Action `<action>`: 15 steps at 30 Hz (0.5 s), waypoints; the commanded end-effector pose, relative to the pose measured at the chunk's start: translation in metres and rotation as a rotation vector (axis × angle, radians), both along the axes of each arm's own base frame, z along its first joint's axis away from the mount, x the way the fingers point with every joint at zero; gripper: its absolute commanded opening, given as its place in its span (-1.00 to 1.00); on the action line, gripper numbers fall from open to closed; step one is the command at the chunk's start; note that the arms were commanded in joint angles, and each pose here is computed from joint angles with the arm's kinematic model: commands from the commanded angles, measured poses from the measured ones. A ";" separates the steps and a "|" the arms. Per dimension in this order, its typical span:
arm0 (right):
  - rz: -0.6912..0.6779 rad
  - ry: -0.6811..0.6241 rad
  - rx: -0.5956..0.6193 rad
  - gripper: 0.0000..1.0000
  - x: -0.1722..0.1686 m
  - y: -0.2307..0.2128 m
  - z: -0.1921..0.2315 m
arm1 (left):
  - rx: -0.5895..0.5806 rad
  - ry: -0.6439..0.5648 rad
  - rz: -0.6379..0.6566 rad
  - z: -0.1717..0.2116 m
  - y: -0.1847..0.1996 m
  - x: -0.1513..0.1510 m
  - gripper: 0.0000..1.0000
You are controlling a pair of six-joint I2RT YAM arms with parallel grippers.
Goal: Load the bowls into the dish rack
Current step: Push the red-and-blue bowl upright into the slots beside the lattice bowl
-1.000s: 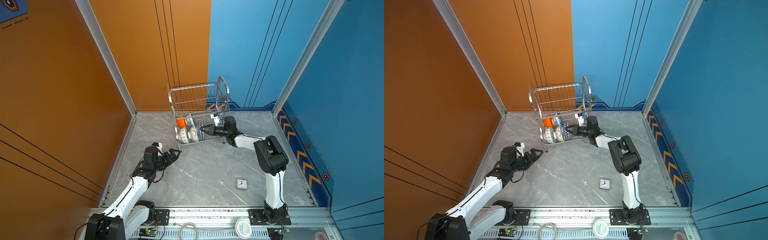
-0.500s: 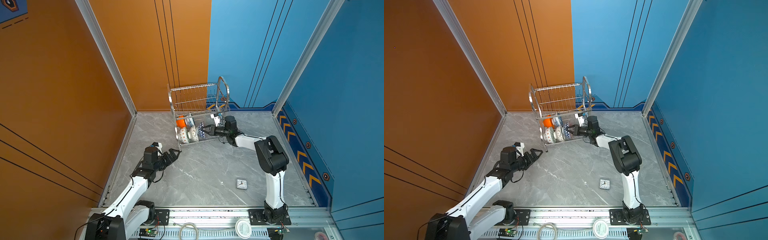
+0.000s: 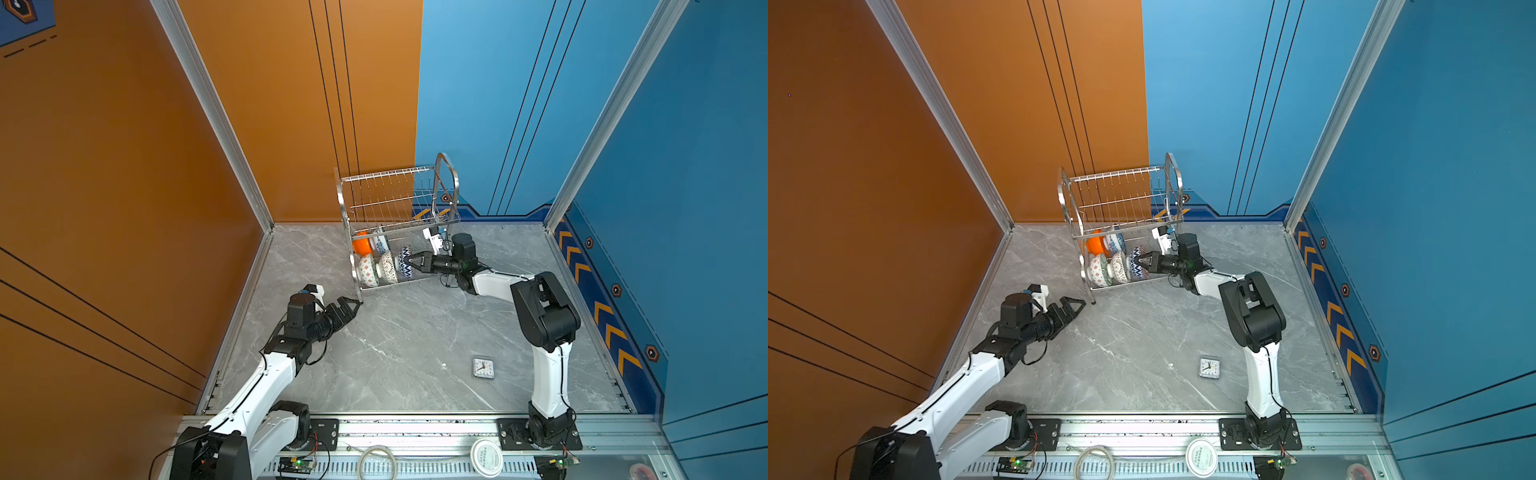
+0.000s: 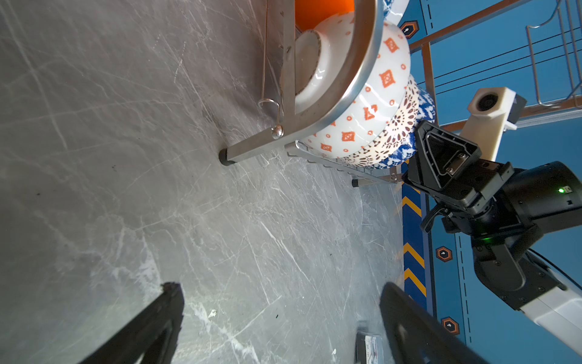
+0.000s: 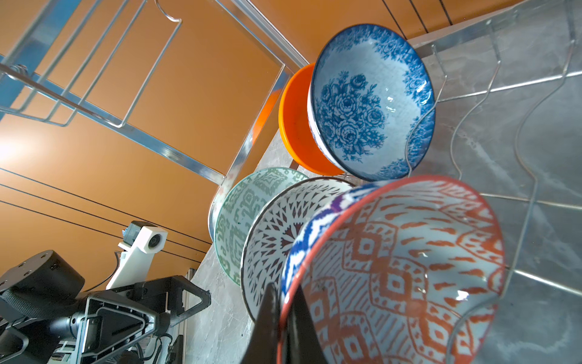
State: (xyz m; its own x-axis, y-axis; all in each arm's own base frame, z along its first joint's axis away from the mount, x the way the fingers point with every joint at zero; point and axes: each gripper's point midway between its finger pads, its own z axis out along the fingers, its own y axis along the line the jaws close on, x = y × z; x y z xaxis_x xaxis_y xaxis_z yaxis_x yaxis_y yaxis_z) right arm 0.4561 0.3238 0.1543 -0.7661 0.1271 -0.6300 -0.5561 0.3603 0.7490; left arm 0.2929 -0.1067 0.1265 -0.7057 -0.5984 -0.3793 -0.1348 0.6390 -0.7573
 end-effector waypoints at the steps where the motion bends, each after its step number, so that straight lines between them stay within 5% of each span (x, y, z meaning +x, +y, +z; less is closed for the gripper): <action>1: -0.006 0.139 -0.078 -1.00 -0.011 -0.010 -0.038 | -0.007 -0.039 -0.017 0.012 -0.002 0.004 0.96; 15: 0.036 0.092 -0.191 -0.86 -0.017 -0.014 -0.029 | -0.006 -0.035 -0.017 0.010 -0.003 0.004 0.96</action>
State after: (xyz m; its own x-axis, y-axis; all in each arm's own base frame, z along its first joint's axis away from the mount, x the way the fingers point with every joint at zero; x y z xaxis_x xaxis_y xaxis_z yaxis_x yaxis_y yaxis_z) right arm 0.4499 0.3209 0.1517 -0.7534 0.0273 -0.6570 -0.5935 0.4019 0.6973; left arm 0.2929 -0.1071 0.1266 -0.7061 -0.5977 -0.3798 -0.1335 0.6390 -0.7575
